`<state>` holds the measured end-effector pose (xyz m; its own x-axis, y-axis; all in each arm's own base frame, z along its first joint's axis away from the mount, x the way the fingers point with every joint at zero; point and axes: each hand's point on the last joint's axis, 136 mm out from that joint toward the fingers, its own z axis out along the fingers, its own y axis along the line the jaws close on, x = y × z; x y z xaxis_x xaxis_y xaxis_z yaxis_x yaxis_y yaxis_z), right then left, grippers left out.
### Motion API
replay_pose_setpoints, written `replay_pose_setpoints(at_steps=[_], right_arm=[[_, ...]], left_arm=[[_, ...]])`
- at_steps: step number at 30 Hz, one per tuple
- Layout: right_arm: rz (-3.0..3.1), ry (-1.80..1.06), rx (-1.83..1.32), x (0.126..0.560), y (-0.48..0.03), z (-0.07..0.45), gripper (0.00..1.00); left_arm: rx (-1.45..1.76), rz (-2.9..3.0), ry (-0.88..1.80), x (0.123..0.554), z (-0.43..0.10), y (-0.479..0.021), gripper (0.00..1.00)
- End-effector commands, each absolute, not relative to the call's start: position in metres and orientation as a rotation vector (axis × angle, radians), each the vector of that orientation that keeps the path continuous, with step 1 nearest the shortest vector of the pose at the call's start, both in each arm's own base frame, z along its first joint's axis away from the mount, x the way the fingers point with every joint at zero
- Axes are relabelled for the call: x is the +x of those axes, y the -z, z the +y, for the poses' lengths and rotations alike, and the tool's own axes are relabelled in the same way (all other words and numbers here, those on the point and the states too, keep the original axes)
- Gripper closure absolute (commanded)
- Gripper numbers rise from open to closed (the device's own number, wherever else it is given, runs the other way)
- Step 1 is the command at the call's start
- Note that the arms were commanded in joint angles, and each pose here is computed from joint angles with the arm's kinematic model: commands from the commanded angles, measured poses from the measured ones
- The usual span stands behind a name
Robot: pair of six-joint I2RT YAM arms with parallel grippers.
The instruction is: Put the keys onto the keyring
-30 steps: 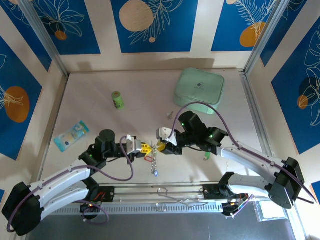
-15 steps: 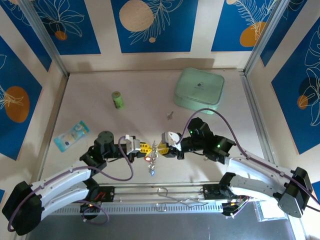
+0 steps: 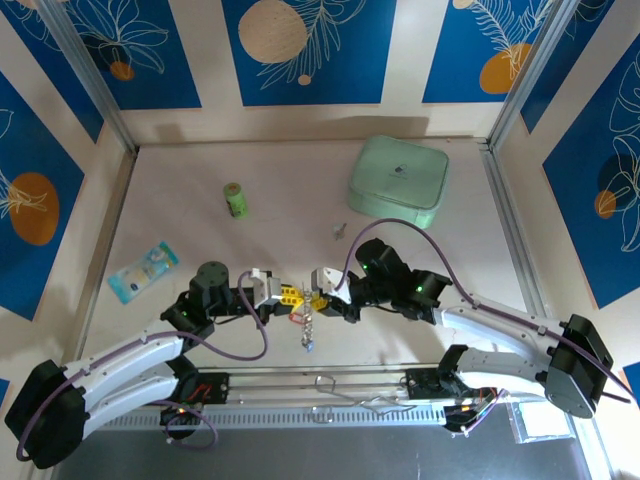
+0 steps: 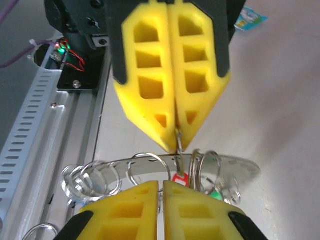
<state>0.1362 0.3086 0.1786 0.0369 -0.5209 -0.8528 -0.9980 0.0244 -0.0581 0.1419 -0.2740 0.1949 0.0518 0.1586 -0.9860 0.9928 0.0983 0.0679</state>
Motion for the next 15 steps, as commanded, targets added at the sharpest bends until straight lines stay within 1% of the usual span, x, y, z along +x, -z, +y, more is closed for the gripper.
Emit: replay_pose_setpoints(at_steps=[1,5,15], right_arm=[[1.589,-0.791,-1.564,0.144,-0.186,0.31,0.84],[1.583,-0.797,-1.557,0.145,-0.188,0.312,0.82],[1.495,-0.851,-1.534,0.137,-0.205,0.314,0.79]], left_arm=[[1.269,1.21,1.034,0.135,-0.278,-0.218,1.0],[1.271,1.208,1.036,0.135,-0.278,-0.217,1.0],[1.286,1.218,1.045,0.134,-0.279,-0.213,1.0]])
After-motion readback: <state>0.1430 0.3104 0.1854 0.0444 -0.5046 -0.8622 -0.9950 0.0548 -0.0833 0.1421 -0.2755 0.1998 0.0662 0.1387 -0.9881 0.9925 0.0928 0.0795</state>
